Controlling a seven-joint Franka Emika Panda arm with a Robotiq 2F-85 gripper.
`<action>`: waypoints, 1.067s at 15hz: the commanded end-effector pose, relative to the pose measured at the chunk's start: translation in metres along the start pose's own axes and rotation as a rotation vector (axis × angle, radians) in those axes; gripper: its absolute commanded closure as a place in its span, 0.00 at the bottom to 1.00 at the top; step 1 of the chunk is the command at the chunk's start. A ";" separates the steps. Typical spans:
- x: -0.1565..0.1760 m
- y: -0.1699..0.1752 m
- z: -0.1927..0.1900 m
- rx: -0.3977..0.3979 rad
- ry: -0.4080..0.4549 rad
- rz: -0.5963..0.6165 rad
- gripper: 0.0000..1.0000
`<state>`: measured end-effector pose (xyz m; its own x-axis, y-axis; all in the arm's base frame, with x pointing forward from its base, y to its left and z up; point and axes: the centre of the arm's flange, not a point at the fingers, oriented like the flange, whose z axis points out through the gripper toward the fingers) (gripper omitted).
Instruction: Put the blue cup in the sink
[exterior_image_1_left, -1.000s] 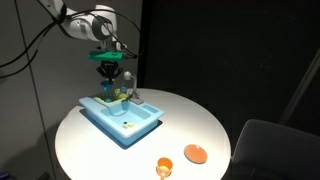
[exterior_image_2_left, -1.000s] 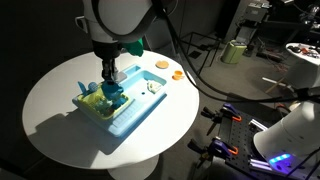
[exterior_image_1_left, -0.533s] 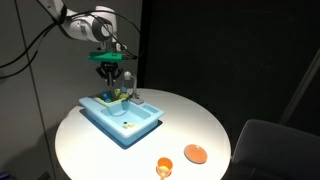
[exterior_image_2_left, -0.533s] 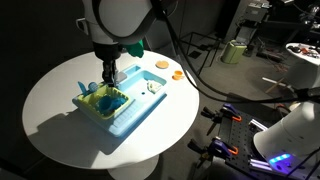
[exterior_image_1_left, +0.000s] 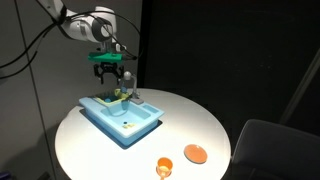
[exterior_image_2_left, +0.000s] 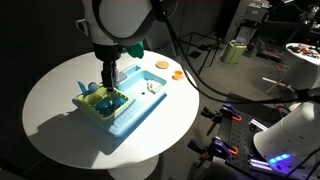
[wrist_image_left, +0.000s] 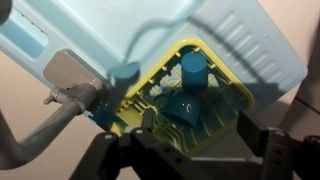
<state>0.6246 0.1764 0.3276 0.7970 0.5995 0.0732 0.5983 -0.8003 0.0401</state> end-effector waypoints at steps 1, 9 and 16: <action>-0.009 -0.011 -0.010 0.005 0.011 -0.025 0.00; -0.027 -0.046 -0.031 0.004 0.018 -0.041 0.00; -0.057 -0.075 -0.036 0.019 -0.028 0.003 0.00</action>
<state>0.5609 0.2034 0.3492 0.7760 0.6283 0.0561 0.6276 -0.7779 0.0311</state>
